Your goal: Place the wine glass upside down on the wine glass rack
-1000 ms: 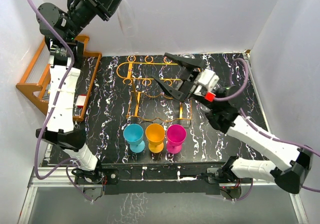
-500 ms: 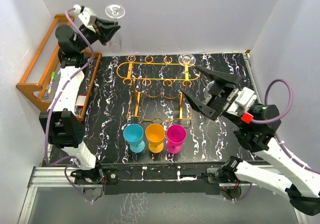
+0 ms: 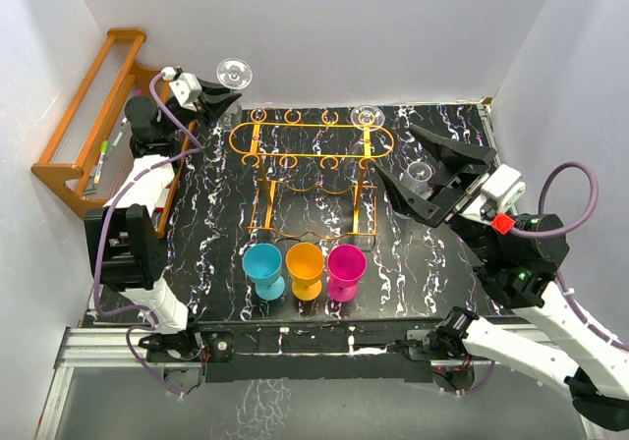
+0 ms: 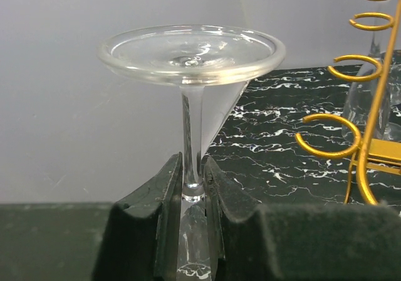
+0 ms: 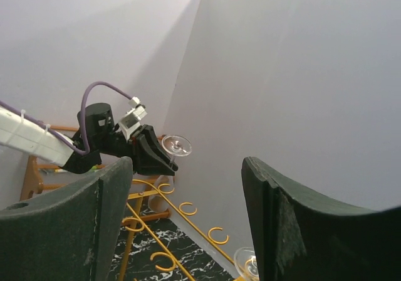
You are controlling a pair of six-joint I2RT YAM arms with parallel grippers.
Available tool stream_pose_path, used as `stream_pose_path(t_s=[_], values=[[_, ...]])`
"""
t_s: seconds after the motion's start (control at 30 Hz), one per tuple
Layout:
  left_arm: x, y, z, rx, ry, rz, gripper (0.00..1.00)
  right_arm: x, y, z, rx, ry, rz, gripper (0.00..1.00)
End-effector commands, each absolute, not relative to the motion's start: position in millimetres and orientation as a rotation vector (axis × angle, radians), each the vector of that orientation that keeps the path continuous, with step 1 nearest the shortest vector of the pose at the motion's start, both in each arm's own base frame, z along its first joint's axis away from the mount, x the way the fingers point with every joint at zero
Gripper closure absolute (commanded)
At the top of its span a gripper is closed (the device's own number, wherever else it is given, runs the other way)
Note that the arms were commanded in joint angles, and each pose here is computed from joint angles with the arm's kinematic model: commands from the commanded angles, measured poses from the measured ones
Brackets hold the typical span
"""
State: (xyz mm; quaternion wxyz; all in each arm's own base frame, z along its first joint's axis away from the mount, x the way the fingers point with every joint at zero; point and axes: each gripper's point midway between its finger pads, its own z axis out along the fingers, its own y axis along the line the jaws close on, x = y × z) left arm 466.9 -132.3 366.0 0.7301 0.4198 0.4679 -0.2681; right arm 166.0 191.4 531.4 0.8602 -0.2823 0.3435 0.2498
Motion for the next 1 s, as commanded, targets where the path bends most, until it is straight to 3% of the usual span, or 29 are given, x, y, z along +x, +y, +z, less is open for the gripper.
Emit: stream_pose_path(t_s=[0.0,0.97], values=[[442.9,-140.9,387.8,1.024,0.860,-0.544,1.00,176.7,191.4,532.6,-0.537,0.766,0.536,0.28],[419.7,-178.0,345.2,1.128,0.855,-0.689,1.00,177.8,192.3,552.8,-0.400,0.796,0.703,0.29]])
